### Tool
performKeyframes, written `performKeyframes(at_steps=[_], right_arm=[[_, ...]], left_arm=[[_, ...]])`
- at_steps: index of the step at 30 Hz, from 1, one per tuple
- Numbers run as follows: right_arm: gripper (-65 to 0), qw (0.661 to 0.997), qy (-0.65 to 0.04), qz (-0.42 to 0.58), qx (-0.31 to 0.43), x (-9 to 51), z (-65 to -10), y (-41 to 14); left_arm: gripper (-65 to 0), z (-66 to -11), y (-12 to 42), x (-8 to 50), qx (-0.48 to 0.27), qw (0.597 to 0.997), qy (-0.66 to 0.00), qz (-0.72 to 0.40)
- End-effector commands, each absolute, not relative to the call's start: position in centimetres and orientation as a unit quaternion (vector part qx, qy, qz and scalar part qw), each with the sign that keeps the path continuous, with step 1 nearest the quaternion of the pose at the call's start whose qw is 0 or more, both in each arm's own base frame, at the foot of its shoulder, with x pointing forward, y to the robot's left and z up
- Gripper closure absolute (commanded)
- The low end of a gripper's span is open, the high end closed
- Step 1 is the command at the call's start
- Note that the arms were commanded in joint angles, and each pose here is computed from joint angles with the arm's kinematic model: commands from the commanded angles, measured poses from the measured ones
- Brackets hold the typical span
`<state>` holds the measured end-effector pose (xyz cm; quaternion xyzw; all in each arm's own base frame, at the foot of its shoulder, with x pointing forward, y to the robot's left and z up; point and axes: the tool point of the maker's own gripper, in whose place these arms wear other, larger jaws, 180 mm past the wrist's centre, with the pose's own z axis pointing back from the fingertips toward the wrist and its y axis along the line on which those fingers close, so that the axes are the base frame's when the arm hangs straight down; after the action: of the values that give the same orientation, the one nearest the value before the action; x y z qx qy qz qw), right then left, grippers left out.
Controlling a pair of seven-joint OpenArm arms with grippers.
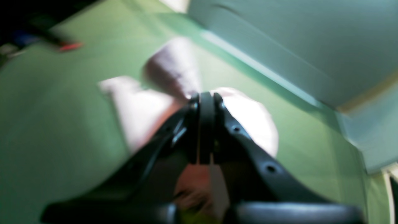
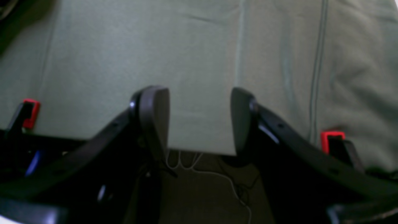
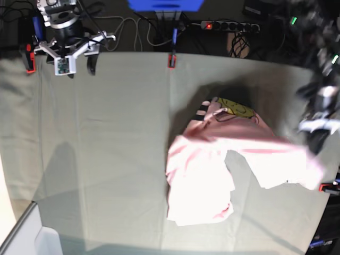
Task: Layout the t-shirt on the table in an organized manner, then fold the t-shirt properly
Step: 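Lift the grasped shirt edge with the left gripper and pull it outward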
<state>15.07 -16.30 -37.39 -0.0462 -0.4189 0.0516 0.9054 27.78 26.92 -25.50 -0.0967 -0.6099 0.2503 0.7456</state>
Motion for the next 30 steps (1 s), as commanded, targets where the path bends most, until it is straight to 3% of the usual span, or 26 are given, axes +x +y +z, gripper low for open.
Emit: performKeyframes(at_steps=[1, 5, 11, 14, 19, 23, 26, 30], right_arm=[[-31.9, 0.895, -0.439, 0.051, -0.052, 15.8, -36.4, -16.7], [-31.9, 0.892, -0.446, 0.049, -0.056, 16.4, -36.1, -16.9], [-32.6, 0.88, -0.469, 0.049, -0.052, 18.2, -35.2, -16.5], [-33.1, 0.874, -0.482, 0.059, -0.032, 19.2, -34.8, -14.8], [-40.2, 0.864, -0.495, 0.092, 0.013, 20.1, -34.3, -11.2], [-40.7, 0.853, -0.504, 0.126, 0.052, 20.5, -33.8, -7.9], [-40.7, 0.851, -0.503, 0.135, 0.067, 20.4, -33.8, -6.6], [-40.7, 0.851, -0.502, 0.137, 0.069, 20.4, -33.9, -6.5]], left_arm=[[-0.1, -24.2, 28.4, 26.9, -0.096, 0.728, -0.627, 0.258], [-0.1, -25.2, 34.3, 21.7, -0.068, 0.718, -0.606, 0.335], [-0.1, -28.5, 39.0, 16.9, -0.023, 0.717, -0.566, 0.406], [-0.1, -30.3, 39.3, 15.3, -0.023, 0.723, -0.552, 0.414], [-0.1, -32.1, 38.1, 14.7, -0.049, 0.736, -0.548, 0.395], [-0.3, -33.0, 38.3, 14.4, -0.05, 0.737, -0.541, 0.402], [-6.7, -33.1, 38.9, 14.7, -0.044, 0.732, -0.537, 0.416], [-29.2, -33.1, 40.1, 16.8, -0.039, 0.706, -0.544, 0.452]])
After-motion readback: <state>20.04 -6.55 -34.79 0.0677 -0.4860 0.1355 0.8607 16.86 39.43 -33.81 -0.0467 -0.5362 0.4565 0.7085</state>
